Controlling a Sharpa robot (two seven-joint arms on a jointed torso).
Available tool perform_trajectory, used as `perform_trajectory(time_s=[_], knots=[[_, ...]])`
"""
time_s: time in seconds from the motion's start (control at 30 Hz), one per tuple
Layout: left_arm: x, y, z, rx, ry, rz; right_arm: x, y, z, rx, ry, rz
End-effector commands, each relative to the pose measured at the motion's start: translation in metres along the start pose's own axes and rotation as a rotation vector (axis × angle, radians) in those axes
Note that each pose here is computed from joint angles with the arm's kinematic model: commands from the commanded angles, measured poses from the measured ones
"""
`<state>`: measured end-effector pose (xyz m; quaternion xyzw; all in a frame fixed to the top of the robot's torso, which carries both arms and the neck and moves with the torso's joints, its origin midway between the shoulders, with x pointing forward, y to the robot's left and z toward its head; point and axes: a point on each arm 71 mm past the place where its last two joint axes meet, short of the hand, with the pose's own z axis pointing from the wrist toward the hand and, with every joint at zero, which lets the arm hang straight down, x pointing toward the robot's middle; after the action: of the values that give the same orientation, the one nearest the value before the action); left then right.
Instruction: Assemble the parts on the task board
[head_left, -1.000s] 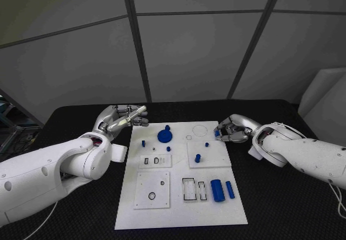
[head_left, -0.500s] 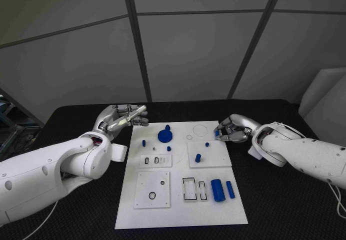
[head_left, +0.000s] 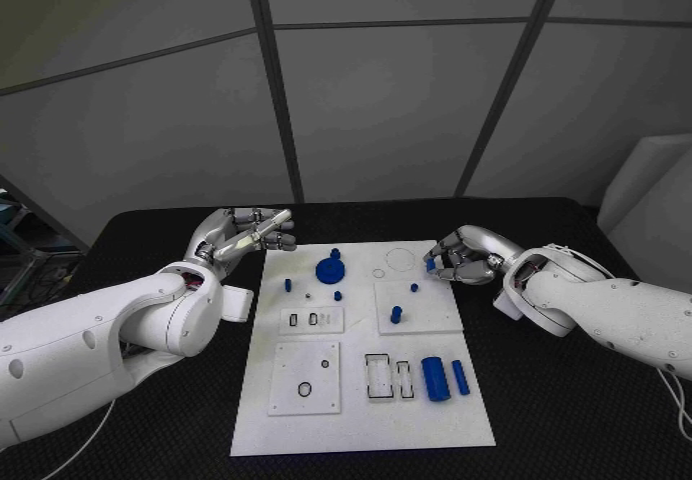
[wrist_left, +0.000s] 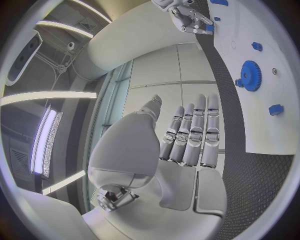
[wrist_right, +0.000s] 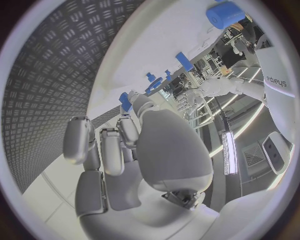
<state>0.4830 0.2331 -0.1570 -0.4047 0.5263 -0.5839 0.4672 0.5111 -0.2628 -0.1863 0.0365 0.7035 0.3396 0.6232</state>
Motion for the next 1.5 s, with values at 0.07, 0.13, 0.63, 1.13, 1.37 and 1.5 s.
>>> perform_trajectory(time_s=[0.07,0.13,0.63,1.13,1.37,1.5], knots=[[-0.0017,-0.0004,0.0001,0.002,0.003,-0.009,-0.002,0.024,0.001,-0.050,-0.042,0.021],[-0.0028,0.0000,0.0004,0.001,-0.001,-0.008,-0.001,0.036,0.002,-0.071,-0.041,0.033],[-0.0053,0.0032,0.0050,-0.002,-0.014,-0.009,0.049,0.118,0.030,-0.158,0.096,0.013],[-0.0037,0.0042,0.0071,-0.004,-0.012,-0.011,0.101,0.154,0.040,-0.153,0.179,-0.071],[-0.0008,0.0042,0.0077,-0.004,-0.005,-0.015,0.116,0.161,0.041,-0.150,0.195,-0.081],[0.0000,0.0041,0.0076,-0.004,-0.003,-0.016,0.122,0.162,0.043,-0.146,0.202,-0.090]])
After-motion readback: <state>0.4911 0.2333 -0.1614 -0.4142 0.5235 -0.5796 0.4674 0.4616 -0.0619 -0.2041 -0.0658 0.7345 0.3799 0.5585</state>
